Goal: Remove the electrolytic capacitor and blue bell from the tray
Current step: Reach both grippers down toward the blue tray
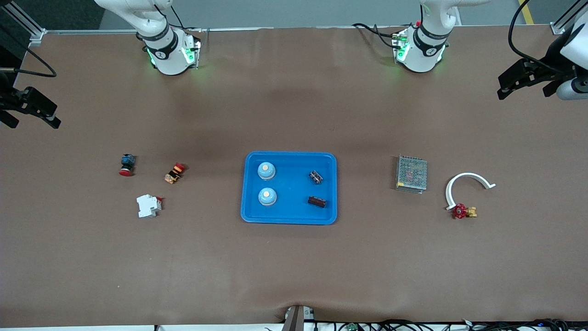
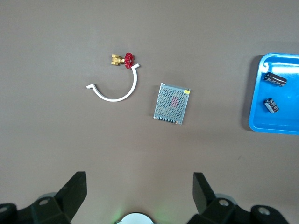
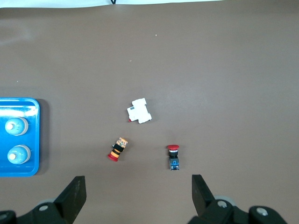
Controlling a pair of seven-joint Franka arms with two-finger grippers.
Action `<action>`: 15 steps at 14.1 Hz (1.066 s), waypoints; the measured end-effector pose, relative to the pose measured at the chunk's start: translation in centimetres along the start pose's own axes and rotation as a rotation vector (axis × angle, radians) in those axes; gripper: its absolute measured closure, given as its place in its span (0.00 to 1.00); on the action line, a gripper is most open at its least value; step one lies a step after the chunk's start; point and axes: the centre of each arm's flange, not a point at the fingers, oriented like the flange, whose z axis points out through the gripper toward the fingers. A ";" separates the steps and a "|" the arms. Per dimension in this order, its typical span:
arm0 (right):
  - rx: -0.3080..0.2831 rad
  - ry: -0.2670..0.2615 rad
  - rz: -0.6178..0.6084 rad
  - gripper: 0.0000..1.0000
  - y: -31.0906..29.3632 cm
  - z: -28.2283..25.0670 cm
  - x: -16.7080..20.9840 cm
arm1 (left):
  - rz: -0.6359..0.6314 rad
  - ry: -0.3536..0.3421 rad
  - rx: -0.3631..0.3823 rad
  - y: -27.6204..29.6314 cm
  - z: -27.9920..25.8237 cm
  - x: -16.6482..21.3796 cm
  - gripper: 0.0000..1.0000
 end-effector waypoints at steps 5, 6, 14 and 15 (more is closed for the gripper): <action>0.000 0.000 -0.001 0.00 -0.1 0.0 0.0 | 0.000 0.005 0.000 0.0 -0.3 -0.1 0.00; 0.000 0.001 -0.003 0.00 -0.1 -0.1 0.0 | 0.002 0.003 0.000 0.1 -0.2 -0.1 0.00; 0.034 -0.035 0.003 0.00 -11.7 0.5 -0.8 | -0.008 -0.124 0.015 12.3 9.0 2.7 0.00; 0.037 -0.047 0.010 0.00 -13.8 1.3 -0.9 | -0.039 -0.137 0.019 14.7 10.7 2.9 0.00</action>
